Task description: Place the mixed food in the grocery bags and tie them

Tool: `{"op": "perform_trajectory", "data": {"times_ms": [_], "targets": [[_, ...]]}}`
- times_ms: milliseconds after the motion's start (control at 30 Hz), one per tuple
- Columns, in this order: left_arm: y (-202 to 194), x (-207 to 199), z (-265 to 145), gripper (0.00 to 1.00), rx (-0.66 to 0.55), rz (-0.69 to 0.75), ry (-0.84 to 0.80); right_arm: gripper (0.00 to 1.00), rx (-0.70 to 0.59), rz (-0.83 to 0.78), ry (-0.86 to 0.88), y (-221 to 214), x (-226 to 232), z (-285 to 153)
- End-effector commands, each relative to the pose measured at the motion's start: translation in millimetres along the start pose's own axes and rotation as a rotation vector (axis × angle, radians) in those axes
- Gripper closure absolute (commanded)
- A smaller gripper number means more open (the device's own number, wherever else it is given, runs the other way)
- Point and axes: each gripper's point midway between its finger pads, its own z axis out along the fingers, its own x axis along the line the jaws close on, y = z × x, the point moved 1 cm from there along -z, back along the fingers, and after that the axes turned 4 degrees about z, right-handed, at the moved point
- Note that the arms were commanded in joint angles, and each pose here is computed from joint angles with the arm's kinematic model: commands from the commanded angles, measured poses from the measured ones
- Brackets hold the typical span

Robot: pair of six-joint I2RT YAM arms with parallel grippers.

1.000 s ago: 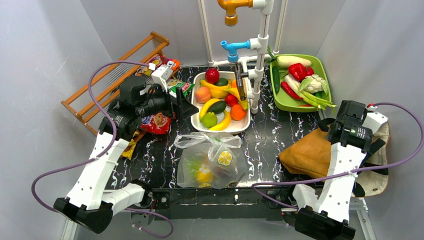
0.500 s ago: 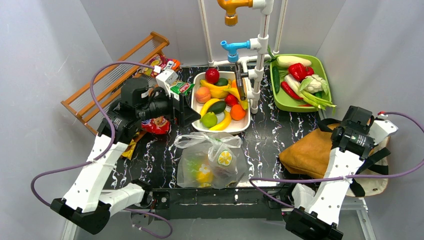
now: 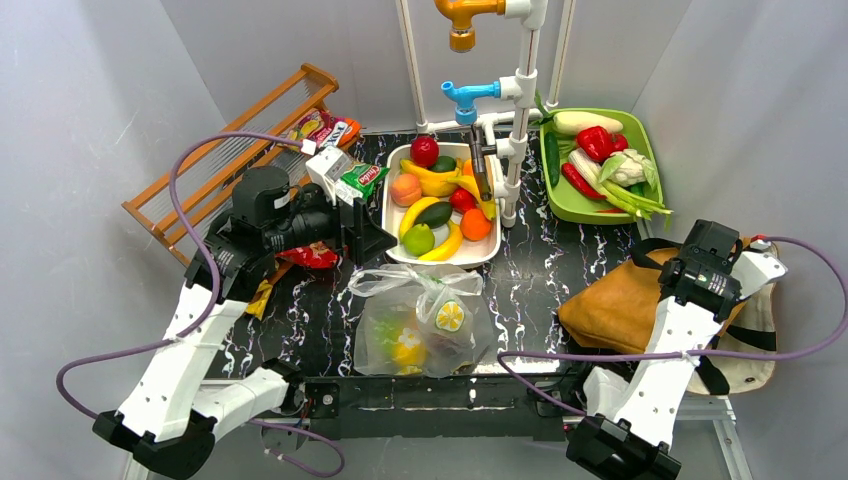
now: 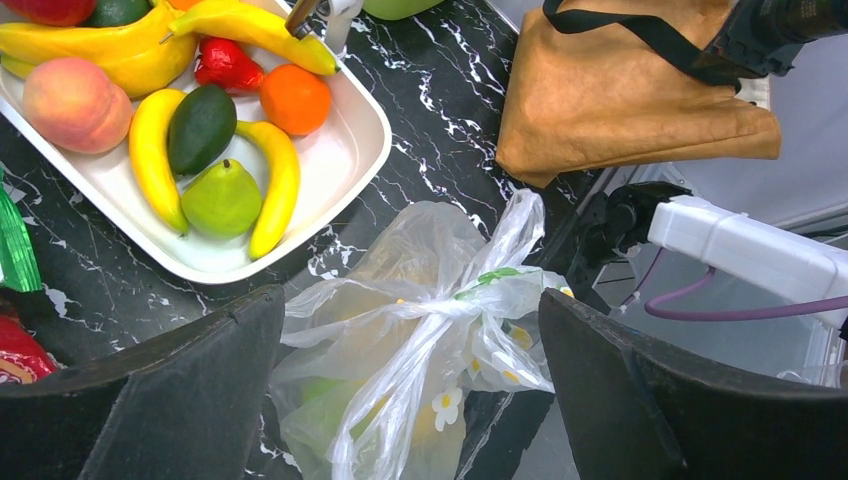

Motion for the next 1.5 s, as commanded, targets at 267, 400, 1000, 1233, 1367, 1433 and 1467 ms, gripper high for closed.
{"op": "perform_trajectory", "data": {"times_ms": [267, 400, 1000, 1233, 1367, 1433, 1467], "targets": [[-11.0, 1.5, -2.5, 0.02, 0.016, 0.011, 0.010, 0.99, -0.007, 0.054, 0.197, 14.0, 23.3, -27.2], [-9.6, 1.6, -0.9, 0.02, 0.015, 0.008, 0.007, 0.99, -0.054, 0.081, 0.325, 28.6, 37.8, -43.9], [-3.3, -0.5, -3.6, 0.02, 0.009, 0.034, 0.002, 0.15, -0.056, 0.033, 0.274, 123.5, 71.2, -58.1], [-3.6, -1.4, -4.2, 0.02, 0.016, 0.034, 0.000, 0.13, -0.130, 0.015, 0.105, 141.4, 57.9, -36.6], [-3.2, -2.9, -4.9, 0.02, 0.017, 0.033, -0.003, 0.12, -0.140, -0.028, 0.040, 148.6, 61.0, -19.9], [-3.7, -3.8, -5.7, 0.02, 0.019, 0.033, -0.004, 0.12, -0.152, -0.058, 0.003, 155.7, 61.4, -11.7], [-4.2, -3.7, -5.5, 0.02, 0.021, 0.031, -0.004, 0.12, -0.158, -0.066, -0.011, 159.1, 61.6, -9.0]]}}
